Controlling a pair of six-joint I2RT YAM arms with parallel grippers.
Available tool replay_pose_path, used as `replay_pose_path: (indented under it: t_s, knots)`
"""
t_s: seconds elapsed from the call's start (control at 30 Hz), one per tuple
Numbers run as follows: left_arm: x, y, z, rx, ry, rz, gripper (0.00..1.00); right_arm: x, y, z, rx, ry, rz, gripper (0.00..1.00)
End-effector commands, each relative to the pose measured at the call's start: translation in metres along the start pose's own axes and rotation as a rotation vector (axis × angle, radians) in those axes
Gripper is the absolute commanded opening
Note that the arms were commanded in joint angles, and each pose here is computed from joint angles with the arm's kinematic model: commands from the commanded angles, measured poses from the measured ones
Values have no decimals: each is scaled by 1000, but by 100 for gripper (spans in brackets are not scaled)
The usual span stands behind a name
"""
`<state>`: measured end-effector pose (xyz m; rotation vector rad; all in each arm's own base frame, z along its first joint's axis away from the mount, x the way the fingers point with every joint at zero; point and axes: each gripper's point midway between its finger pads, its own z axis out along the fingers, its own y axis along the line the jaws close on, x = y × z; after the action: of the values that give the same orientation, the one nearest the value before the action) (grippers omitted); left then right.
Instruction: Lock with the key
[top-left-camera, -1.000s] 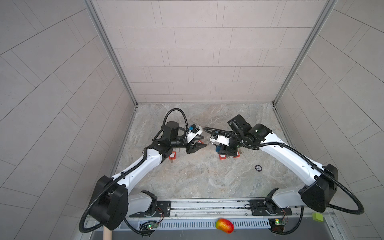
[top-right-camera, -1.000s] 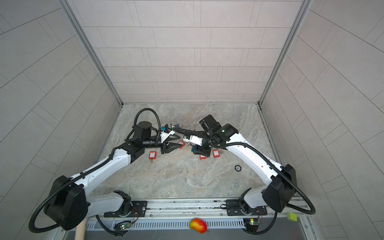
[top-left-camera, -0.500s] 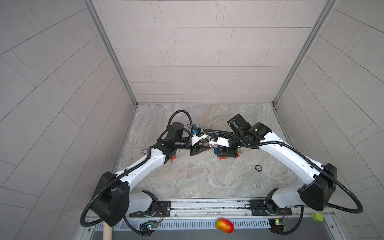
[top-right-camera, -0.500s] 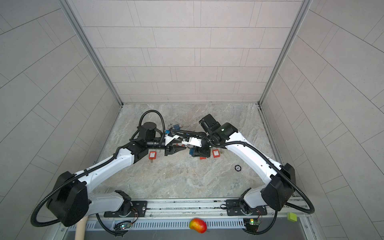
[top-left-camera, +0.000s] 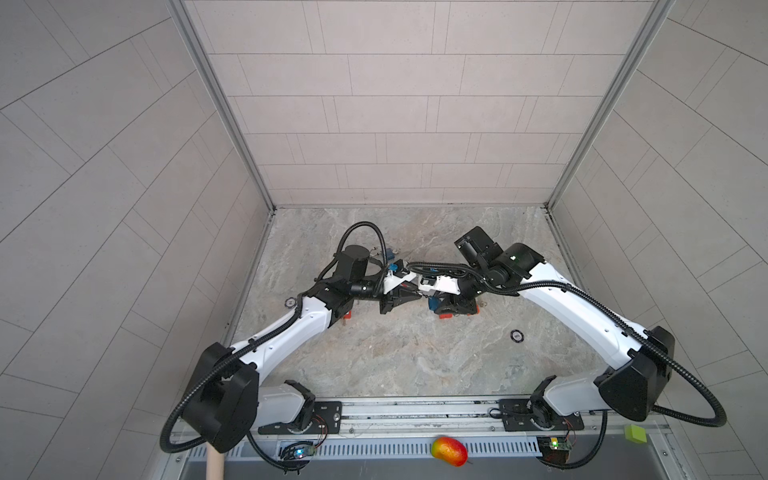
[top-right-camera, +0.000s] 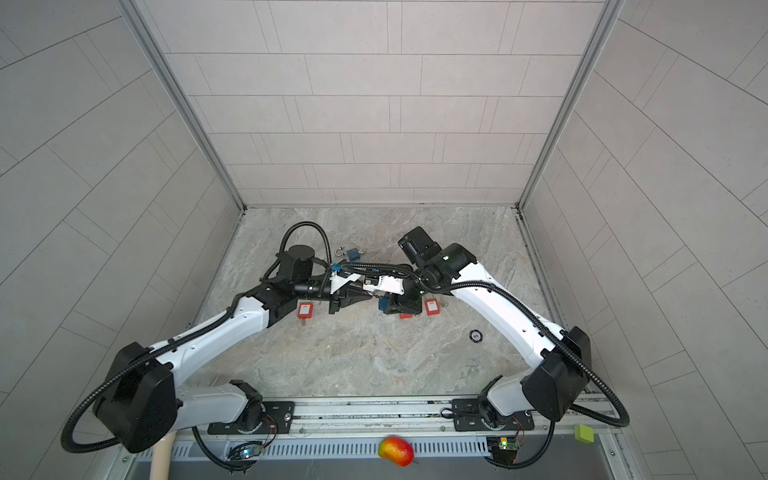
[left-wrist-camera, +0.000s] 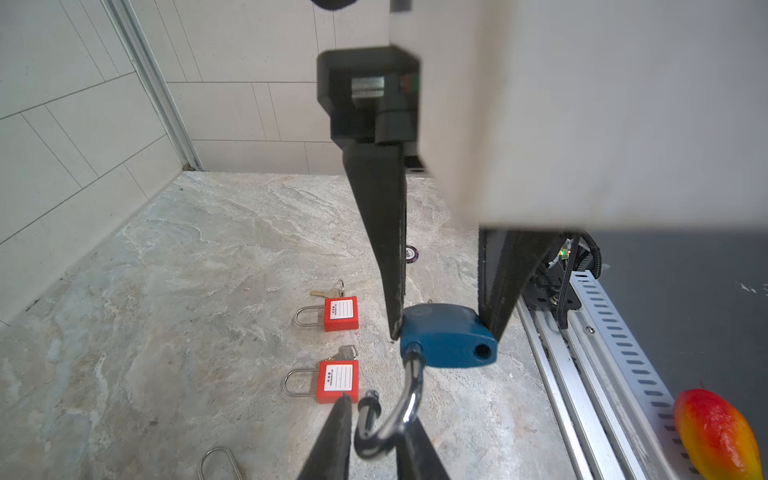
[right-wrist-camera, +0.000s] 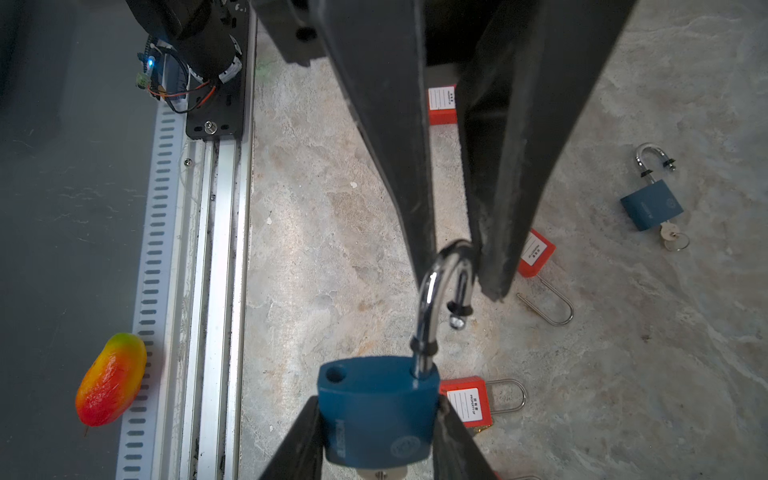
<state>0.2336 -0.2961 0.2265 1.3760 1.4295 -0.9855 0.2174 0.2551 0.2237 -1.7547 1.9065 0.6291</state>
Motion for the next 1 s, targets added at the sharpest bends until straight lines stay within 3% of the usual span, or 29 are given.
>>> replay_pose_path:
  t_s: [0.0, 0.27, 0.37, 0.67, 0.97]
  knots:
    - [-6, -8, 0, 31, -15, 31, 19, -7, 2, -3, -19, -23, -38, 26]
    - [-4, -18, 5, 77, -20, -1, 9, -5, -6, -3, 21, -2, -51, 28]
    - [-4, -18, 6, 64, -15, 6, 16, -4, -7, -2, 22, 4, -49, 28]
    - [-8, -20, 3, 49, -18, 22, 23, -1, -5, -3, 11, 18, -54, 27]
    - [-5, -26, 7, 88, -5, -14, 5, -4, -10, -5, 35, 17, -69, 27]
